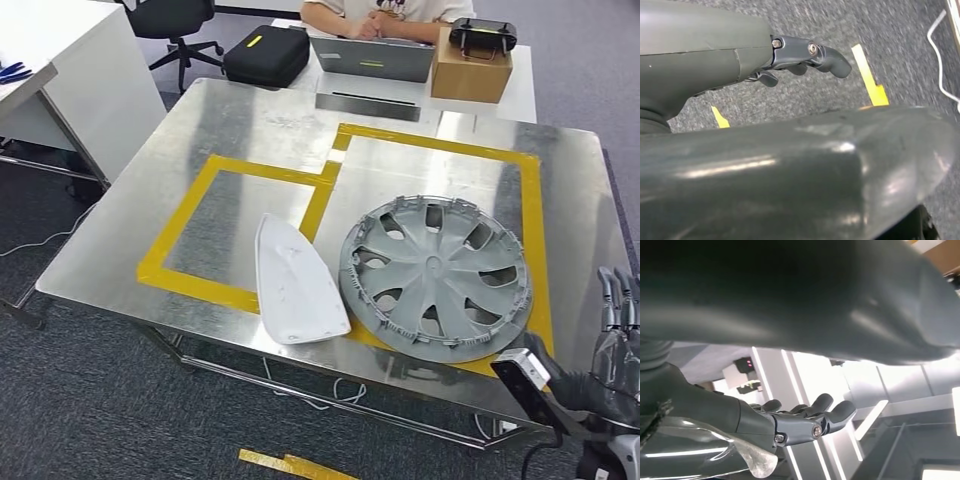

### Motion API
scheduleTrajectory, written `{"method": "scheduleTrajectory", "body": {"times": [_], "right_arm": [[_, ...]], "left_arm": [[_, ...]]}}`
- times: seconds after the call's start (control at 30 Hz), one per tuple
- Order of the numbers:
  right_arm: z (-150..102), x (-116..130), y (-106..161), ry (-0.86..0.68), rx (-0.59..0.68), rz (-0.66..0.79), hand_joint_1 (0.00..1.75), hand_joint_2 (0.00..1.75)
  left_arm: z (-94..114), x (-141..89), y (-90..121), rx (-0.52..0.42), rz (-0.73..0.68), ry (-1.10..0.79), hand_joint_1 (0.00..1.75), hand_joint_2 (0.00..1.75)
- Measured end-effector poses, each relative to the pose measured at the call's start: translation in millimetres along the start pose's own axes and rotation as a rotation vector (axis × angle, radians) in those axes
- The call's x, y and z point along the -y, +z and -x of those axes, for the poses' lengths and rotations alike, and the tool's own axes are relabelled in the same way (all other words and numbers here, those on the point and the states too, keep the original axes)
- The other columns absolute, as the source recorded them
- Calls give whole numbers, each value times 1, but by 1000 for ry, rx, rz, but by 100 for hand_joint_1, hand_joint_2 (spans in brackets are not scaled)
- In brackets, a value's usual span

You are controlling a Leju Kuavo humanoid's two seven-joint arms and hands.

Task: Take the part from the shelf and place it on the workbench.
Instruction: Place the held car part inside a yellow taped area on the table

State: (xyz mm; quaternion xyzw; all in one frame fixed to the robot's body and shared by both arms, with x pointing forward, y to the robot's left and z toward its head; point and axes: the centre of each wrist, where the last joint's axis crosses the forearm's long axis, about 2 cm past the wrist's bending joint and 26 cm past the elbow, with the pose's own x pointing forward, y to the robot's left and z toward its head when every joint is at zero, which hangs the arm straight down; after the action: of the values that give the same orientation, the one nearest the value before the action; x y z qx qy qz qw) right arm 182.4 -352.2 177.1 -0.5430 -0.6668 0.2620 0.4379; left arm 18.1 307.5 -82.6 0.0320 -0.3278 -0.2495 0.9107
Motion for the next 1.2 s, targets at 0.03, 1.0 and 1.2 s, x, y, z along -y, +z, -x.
{"method": "scheduleTrajectory", "body": {"times": [0.03, 1.0, 1.2], "right_arm": [[0, 0, 0, -1, 0, 1, 0, 0], [-3, -2, 1, 2, 10, 5, 0, 0], [-3, -2, 1, 6, 13, 4, 0, 0]], "left_arm": [[0, 0, 0, 1, 0, 1, 0, 0], [-2, -1, -1, -6, -19, -13, 0, 0], [-2, -2, -1, -19, -30, -25, 0, 0]]}}
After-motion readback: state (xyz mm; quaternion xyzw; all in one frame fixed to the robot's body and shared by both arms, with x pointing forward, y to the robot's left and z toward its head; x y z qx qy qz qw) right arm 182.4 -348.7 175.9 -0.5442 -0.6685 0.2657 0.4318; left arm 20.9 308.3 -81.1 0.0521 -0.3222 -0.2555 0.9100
